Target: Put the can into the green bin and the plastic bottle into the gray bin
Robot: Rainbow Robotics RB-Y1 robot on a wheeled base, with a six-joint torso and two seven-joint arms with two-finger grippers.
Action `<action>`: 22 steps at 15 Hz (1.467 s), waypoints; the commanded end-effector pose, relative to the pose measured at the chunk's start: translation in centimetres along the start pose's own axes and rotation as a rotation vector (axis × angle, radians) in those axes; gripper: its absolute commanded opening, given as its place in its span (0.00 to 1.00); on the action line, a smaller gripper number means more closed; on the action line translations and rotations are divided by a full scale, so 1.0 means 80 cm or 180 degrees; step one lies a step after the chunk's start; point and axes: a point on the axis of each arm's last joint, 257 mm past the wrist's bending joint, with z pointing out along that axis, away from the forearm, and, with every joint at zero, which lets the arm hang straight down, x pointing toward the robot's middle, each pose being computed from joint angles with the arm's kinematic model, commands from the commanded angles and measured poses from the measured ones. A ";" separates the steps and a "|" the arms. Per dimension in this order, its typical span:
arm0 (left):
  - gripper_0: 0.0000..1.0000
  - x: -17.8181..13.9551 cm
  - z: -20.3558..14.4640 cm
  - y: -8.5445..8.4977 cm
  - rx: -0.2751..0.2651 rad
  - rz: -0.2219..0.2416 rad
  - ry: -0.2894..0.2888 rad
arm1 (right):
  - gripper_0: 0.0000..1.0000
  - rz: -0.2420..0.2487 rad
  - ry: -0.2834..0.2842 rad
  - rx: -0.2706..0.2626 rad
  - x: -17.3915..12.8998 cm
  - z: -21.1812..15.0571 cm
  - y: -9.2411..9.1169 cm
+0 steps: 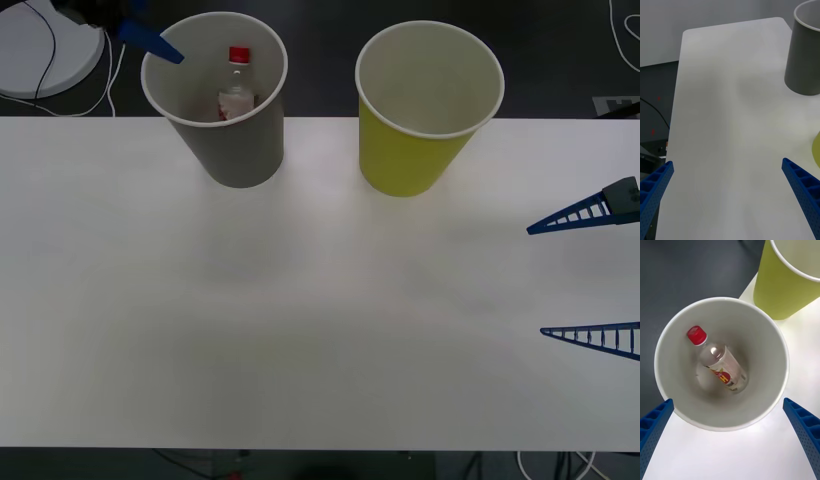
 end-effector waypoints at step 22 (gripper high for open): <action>1.00 0.170 -0.047 -0.222 0.0664 0.0911 -0.1149 | 1.00 0.0000 0.0000 0.0000 0.000 0.000 0.000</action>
